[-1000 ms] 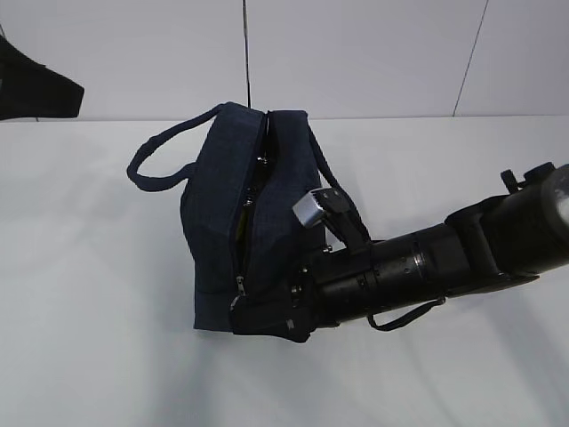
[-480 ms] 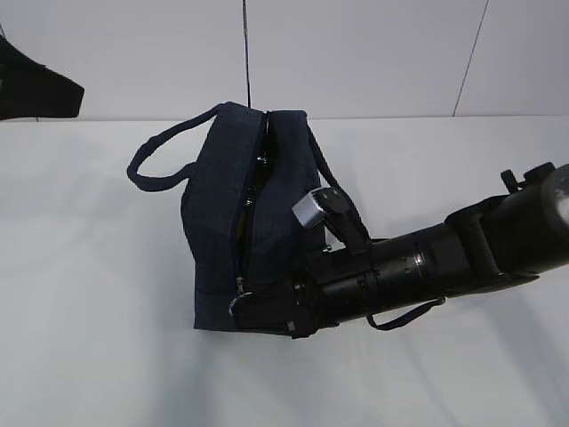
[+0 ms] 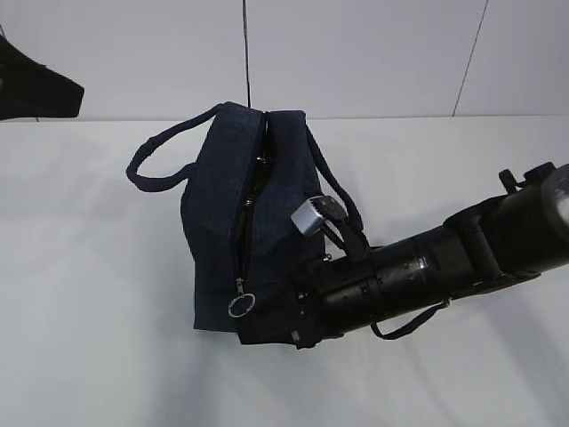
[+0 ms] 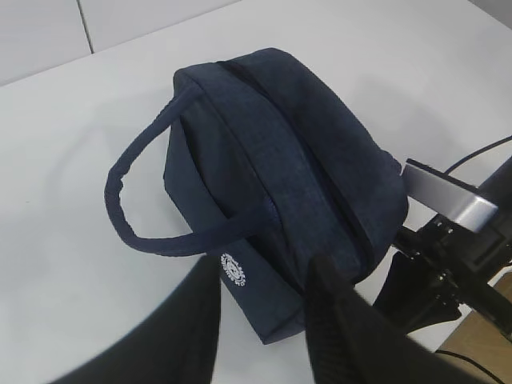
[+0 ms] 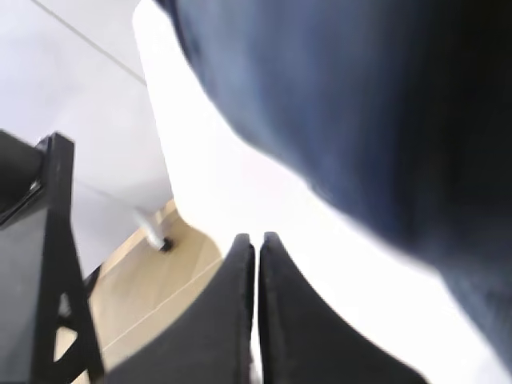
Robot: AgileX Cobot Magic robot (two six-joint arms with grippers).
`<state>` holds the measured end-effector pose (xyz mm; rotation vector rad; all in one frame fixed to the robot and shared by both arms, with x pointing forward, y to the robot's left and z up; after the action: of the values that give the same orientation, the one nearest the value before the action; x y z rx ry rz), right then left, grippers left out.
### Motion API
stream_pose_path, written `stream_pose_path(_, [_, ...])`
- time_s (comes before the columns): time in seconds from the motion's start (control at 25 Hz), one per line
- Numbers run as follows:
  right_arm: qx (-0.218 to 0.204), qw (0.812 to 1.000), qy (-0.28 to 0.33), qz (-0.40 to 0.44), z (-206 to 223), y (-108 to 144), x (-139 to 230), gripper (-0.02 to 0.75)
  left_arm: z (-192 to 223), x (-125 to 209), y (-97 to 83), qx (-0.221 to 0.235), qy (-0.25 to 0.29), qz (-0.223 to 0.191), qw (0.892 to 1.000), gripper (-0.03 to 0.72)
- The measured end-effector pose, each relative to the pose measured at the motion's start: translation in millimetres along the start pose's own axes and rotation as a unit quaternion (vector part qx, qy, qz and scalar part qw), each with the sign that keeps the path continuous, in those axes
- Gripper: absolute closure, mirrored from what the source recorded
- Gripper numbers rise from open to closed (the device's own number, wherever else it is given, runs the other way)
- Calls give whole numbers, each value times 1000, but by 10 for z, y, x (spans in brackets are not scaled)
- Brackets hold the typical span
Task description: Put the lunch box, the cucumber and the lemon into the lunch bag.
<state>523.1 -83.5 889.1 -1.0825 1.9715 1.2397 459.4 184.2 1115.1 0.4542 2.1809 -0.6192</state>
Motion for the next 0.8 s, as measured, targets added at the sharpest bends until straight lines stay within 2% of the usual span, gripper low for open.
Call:
stream_pose_path(0.6, [-4,999,0,37,-25,39,-40,738,17,40,38,-14,20,23,999,450])
stream_pose_path(0.72, [9,1000,-14,6,-124,130,-202,738,66,53,63,-17,29,24,999,450])
stream_pose_path(0.8, [33,999,-21,-15,-220,198,-312,738,88,62,83,-22,35,29,999,450])
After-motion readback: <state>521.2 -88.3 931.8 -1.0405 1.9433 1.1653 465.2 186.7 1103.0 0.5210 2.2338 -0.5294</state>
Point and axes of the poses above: a point on each arm's last joint axis where the gripper is mounted, z pointing out along that axis toward the gripper, y along the wrist's bending axis when the last joint is at zero, x = y × z, the point moved 2 cm from there along z, pointing out along that axis toward the gripper, and after that the axes turned 9 degrees about -z, right-handed, at the moved point
